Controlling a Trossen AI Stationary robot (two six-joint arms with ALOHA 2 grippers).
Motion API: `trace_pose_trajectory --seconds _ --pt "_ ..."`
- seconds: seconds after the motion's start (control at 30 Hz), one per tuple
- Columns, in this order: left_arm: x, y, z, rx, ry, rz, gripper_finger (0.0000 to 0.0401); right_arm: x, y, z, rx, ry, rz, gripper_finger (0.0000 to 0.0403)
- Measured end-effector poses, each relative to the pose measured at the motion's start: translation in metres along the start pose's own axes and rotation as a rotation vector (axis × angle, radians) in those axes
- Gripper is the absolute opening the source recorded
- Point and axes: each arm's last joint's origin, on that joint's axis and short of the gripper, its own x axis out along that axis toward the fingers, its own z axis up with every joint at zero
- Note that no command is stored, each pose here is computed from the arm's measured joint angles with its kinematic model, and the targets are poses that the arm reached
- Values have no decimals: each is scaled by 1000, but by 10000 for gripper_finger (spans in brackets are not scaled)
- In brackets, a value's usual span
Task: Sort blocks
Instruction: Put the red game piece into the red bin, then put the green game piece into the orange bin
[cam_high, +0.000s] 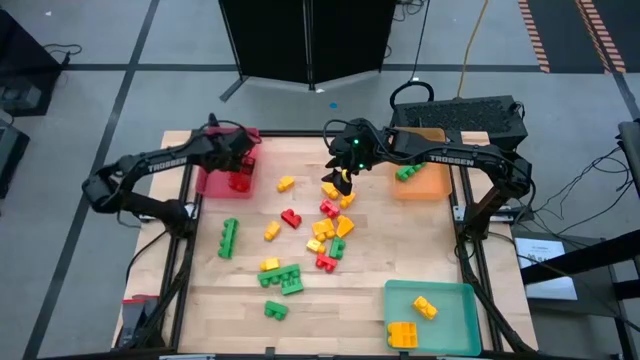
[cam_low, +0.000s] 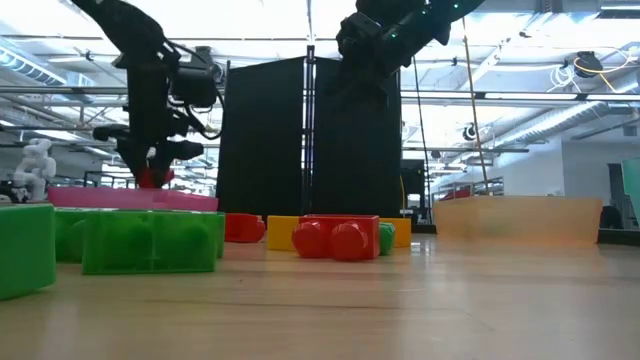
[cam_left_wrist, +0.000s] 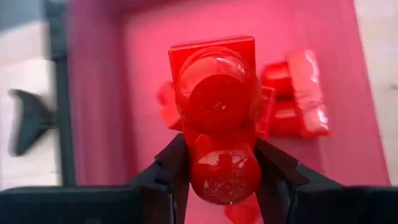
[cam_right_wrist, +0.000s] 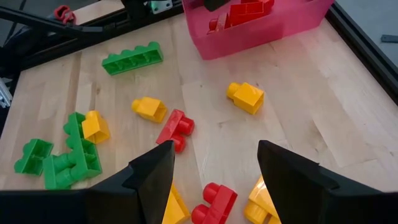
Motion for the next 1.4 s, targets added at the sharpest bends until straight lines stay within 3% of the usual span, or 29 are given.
trace_pose_trajectory --seconds 0.13,0.33,0.47,0.7,0.9,1.13,1.4 --pt "2 5 4 35 17 -14 147 0 0 0 0 1 2 226" --pt "2 3 2 75 56 -72 291 0 0 0 0 1 4 226" --pt "-4 4 -1 66 140 -125 336 0 0 0 0 2 5 226" --pt "-59 5 -15 93 138 -199 329 0 0 0 -2 1 5 226" --pt "-98 5 -51 48 133 -249 326 0 0 0 -4 1 5 226" --pt "-102 -9 -102 -8 185 -201 326 0 0 0 -2 1 5 226" --pt "-96 -33 -143 -59 217 -167 326 0 0 0 2 2 5 226"
